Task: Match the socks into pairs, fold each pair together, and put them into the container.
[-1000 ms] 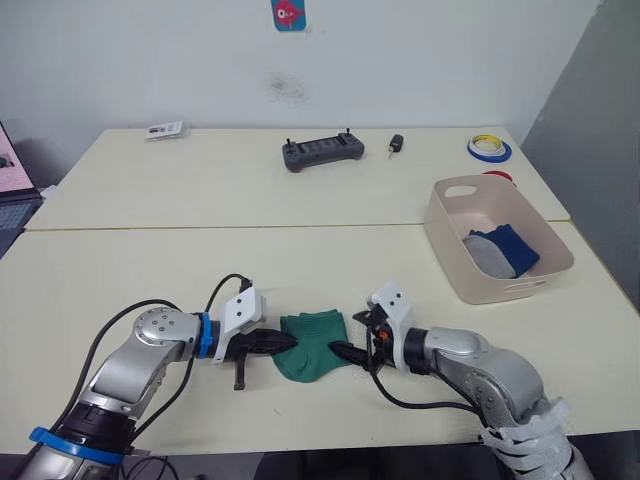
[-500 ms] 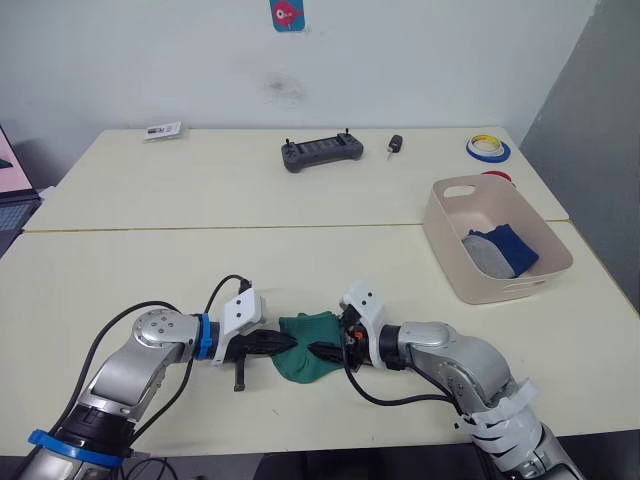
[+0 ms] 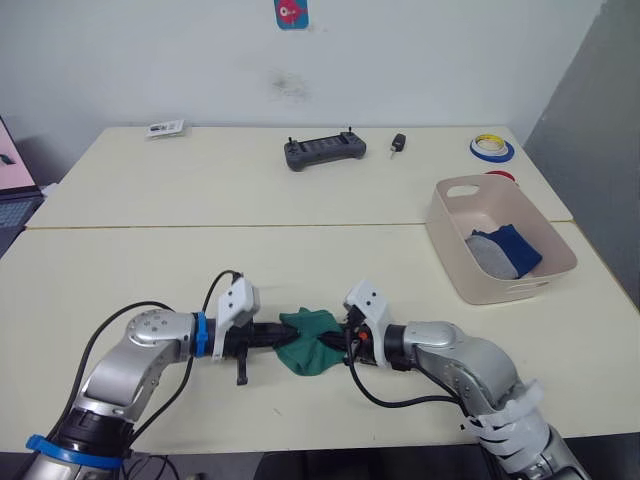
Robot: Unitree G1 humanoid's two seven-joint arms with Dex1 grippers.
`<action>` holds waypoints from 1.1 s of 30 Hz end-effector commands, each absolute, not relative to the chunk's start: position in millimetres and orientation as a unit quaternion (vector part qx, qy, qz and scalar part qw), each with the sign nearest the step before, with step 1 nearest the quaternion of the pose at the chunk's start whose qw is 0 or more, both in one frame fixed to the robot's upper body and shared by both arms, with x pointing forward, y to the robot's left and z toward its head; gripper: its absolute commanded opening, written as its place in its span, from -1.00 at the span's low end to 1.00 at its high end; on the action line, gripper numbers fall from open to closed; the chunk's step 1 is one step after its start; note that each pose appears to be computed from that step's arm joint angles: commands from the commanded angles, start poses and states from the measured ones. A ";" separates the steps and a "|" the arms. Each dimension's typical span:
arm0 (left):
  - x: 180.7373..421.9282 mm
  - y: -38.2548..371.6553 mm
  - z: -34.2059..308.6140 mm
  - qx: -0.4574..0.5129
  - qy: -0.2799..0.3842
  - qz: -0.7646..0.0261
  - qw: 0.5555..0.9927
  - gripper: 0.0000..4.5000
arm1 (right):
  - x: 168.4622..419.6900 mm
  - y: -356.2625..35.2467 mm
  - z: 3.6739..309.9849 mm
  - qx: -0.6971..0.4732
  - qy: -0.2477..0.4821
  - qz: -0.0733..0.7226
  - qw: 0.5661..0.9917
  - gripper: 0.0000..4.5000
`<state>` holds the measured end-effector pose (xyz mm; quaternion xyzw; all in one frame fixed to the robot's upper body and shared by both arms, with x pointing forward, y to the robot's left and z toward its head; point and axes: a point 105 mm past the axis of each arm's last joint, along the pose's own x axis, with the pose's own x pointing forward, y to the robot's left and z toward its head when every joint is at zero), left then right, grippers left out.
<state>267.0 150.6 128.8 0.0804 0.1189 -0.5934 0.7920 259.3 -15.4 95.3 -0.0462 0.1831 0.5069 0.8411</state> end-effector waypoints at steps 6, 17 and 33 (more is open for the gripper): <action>246.2 130.7 189.0 0.089 0.065 -0.672 0.733 0.19 | 256.8 -61.5 157.8 -0.100 0.052 0.440 0.891 -0.92; 273.3 79.2 221.7 0.105 0.009 -0.674 0.732 1.00 | 268.8 -196.5 231.4 -0.256 -0.024 0.195 0.946 -0.92; 266.7 29.7 231.3 0.099 -0.011 -0.713 0.694 1.00 | 347.5 -282.4 229.4 -0.704 -0.062 0.117 0.697 -0.92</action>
